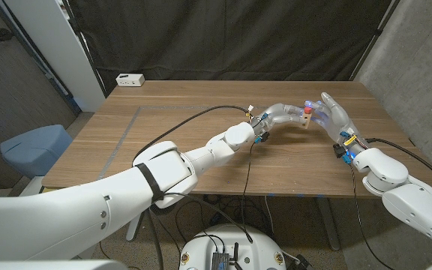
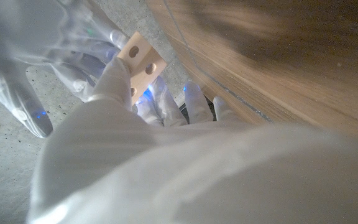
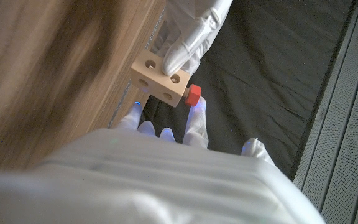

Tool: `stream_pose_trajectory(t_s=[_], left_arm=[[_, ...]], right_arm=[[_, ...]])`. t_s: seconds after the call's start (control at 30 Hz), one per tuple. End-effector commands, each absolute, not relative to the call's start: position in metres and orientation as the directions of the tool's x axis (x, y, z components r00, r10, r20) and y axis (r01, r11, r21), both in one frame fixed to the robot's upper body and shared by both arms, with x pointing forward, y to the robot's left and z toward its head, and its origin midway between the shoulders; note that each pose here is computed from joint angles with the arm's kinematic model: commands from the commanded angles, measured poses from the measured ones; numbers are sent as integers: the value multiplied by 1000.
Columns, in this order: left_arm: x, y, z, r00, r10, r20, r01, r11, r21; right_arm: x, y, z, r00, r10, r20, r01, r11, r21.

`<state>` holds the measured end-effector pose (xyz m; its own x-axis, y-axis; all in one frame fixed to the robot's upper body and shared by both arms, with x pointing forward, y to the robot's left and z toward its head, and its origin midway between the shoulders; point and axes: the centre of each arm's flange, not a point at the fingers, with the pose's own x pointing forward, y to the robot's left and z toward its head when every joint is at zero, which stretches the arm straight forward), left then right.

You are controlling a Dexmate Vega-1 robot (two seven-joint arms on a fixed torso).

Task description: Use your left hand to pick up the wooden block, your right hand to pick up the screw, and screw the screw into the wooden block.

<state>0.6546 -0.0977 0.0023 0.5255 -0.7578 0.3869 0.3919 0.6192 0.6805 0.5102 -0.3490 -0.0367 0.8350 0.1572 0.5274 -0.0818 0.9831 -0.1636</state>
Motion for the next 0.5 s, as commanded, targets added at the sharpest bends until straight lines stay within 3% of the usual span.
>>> stream_pose_trajectory(t_s=[0.03, 0.5], left_arm=[[655, -97, 2, 528, -758, 383, 392, 618, 682], [656, -98, 3, 533, -757, 378, 390, 616, 684]], right_arm=[[510, -349, -39, 838, 149, 525, -77, 985, -155], [513, -350, -33, 826, 144, 545, -72, 986, -152]])
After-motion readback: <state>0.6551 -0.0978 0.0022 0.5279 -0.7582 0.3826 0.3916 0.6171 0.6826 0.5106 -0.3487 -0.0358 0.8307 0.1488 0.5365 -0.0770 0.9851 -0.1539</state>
